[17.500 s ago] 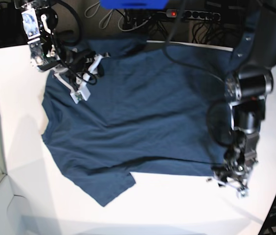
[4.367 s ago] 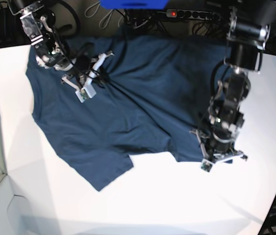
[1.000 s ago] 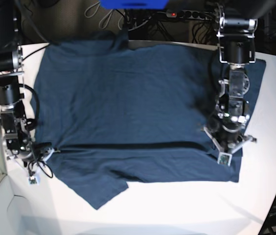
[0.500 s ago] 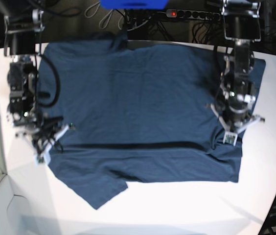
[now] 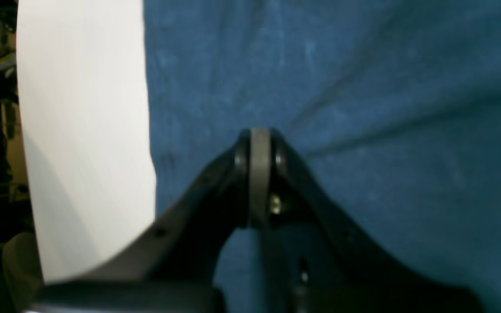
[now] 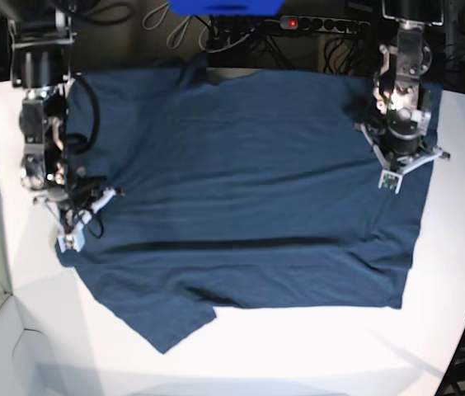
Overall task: Layout the t-shirt on the table in an organized manner, then fold the t-shirt properly
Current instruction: 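Slide both grippers along the shirt edges toward the collar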
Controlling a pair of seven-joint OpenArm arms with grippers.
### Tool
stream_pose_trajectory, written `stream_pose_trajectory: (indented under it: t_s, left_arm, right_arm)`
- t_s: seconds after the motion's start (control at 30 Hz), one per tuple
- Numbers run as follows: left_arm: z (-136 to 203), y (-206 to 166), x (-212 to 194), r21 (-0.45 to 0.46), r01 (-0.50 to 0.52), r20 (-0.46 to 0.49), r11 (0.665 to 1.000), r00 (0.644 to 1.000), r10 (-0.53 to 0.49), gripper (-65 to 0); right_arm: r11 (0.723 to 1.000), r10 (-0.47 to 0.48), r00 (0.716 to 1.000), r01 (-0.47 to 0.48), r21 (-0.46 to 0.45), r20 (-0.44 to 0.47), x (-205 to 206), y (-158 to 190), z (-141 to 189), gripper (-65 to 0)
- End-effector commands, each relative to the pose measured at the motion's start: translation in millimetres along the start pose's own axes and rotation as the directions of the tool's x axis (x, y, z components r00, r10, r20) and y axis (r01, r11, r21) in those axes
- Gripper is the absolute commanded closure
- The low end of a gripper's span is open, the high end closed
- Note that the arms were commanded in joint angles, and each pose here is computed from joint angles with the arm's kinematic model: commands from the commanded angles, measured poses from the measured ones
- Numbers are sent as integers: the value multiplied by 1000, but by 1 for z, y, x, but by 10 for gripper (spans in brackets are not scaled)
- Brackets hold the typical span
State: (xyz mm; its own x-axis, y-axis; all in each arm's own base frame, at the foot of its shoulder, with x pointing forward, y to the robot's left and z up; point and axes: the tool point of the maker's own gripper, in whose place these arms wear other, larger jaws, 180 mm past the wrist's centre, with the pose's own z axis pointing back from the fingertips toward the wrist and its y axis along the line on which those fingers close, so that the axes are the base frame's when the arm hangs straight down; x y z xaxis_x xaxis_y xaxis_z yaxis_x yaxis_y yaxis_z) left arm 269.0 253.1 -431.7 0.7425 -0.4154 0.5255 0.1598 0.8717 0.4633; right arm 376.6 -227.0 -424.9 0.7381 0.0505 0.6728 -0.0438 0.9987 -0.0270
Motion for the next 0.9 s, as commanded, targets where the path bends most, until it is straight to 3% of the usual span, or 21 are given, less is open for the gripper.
stream_pose_trajectory:
  t_s: [0.0,0.23,0.33,0.57,0.7,0.87]
  left_arm:
    - [4,-1,-6,-10,4,-31,1000,1000,-4,0]
    - [19,8,25,14,-2,61,1000,998,2,0]
    - [33,20,52,43,-15,143,999,990,9,0]
    - [54,69,153,128,-149,379,980,921,90,0]
    - [5,67,184,86,-173,335,981,933,135,0]
    - [-58,29,189,-3,-84,179,996,980,83,0]
  right_arm:
    - [999,12,1000,-12,-41,3,8,-16,0,0]
    - [998,-1,1000,2,-58,31,32,-28,-7,0]
    - [998,19,996,-14,-65,88,56,-31,3,0]
    - [994,106,965,-95,-54,241,86,-5,50,0]
    - [992,129,968,-125,-31,213,75,16,72,0]
    - [991,135,964,-129,-40,227,55,19,102,0]
